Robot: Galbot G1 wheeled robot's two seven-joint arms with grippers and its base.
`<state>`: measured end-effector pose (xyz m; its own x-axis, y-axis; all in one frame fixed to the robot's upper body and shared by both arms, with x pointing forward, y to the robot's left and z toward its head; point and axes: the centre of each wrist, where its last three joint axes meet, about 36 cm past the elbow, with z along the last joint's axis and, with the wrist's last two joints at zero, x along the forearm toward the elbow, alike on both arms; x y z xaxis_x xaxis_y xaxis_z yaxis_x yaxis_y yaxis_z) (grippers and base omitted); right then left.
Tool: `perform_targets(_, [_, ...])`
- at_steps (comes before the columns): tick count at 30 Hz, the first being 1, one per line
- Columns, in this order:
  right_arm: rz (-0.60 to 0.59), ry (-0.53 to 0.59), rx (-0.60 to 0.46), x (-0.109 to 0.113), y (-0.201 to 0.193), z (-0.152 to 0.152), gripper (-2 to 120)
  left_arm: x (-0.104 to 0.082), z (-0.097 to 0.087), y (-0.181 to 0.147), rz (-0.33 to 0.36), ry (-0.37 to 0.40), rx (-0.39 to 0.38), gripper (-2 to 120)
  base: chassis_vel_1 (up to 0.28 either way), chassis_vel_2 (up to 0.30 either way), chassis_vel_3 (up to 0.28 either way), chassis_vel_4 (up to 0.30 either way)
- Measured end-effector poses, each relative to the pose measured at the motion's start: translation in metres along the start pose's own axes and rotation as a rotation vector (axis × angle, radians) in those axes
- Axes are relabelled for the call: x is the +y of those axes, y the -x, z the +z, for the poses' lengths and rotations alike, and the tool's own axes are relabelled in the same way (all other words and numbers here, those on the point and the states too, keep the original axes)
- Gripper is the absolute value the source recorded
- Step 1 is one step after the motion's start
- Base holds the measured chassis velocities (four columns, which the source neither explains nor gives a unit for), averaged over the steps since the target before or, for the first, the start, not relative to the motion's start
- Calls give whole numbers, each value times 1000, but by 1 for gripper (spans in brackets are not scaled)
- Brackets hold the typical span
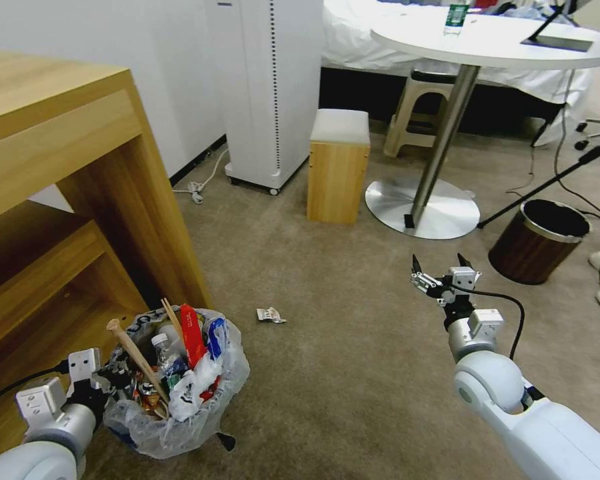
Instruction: Pick up the trash bin and place the garbage on the floor into it.
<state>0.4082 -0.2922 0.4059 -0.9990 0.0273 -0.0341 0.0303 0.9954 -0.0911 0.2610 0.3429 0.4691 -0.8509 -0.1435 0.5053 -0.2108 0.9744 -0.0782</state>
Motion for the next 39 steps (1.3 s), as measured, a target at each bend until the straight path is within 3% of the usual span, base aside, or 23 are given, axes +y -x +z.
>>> perform_targets(22, [-16,9,4,8,8,8,100,6,2,12,-22,1,-28,1,13,46,45,15])
perform_targets(39, [-36,21,-1,10,3,10,100,5,4,9,-19,9,-20,1,-62,57,64,-57])
